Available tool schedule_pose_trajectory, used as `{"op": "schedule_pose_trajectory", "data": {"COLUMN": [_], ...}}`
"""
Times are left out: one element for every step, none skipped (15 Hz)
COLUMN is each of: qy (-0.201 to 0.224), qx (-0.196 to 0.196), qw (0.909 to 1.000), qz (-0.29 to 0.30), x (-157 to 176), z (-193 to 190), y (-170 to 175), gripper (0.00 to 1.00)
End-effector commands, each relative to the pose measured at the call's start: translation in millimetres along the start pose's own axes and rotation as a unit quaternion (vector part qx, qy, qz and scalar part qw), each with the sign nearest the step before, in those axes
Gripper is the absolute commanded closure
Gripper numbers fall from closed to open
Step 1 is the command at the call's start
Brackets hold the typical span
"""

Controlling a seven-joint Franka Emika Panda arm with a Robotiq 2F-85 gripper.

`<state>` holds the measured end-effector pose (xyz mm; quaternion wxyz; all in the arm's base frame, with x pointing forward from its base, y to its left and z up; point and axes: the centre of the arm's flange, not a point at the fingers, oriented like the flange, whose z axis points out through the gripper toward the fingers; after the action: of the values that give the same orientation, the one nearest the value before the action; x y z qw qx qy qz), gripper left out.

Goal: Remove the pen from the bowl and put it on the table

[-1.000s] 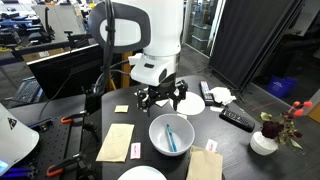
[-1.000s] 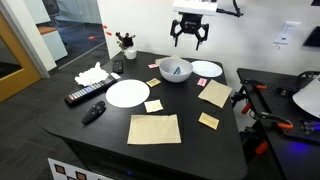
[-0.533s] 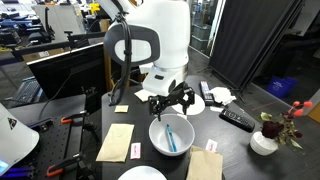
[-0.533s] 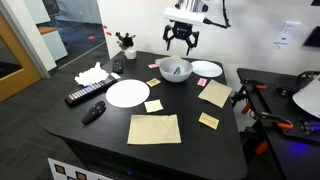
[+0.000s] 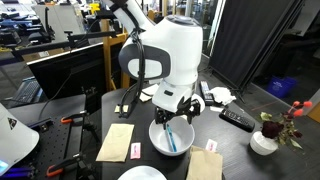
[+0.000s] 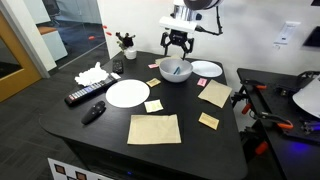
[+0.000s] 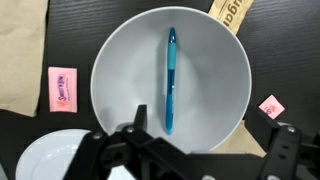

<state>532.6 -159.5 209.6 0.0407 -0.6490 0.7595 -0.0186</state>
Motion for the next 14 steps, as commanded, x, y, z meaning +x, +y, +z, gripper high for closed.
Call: {"op": "schedule_pose_trajectory", "data": {"qy": [0.000, 0.000, 0.000, 0.000, 0.005, 0.001, 0.002, 0.000, -0.002, -0.002, -0.004, -0.006, -0.007, -0.008], "qx": [-0.003, -0.005, -0.006, -0.006, -0.001, -0.001, -0.001, -0.001, -0.003, -0.003, -0.004, -0.004, -0.005, -0.007], "qw": [1.0000, 1.0000, 1.0000, 1.0000, 1.0000, 1.0000, 1.0000, 1.0000, 1.0000, 1.0000, 0.9999, 0.9999, 0.9999, 0.9999], "qz": [0.001, 0.001, 0.001, 0.001, 0.002, 0.004, 0.006, 0.006, 0.007, 0.009, 0.009, 0.011, 0.012, 0.013], "x": [1, 1, 1, 1, 1, 2, 2, 2, 3, 4, 4, 4, 4, 4], "z": [5, 8, 10, 10, 7, 8, 11, 14, 16, 18, 20, 23, 26, 29], "y": [-1, -1, -2, -2, -3, -3, -2, -2, -1, 0, 0, 1, 1, 1], "gripper": [0.00, 0.00, 0.00, 0.00, 0.00, 0.00, 0.00, 0.00, 0.00, 0.00, 0.00, 0.00, 0.00, 0.00]}}
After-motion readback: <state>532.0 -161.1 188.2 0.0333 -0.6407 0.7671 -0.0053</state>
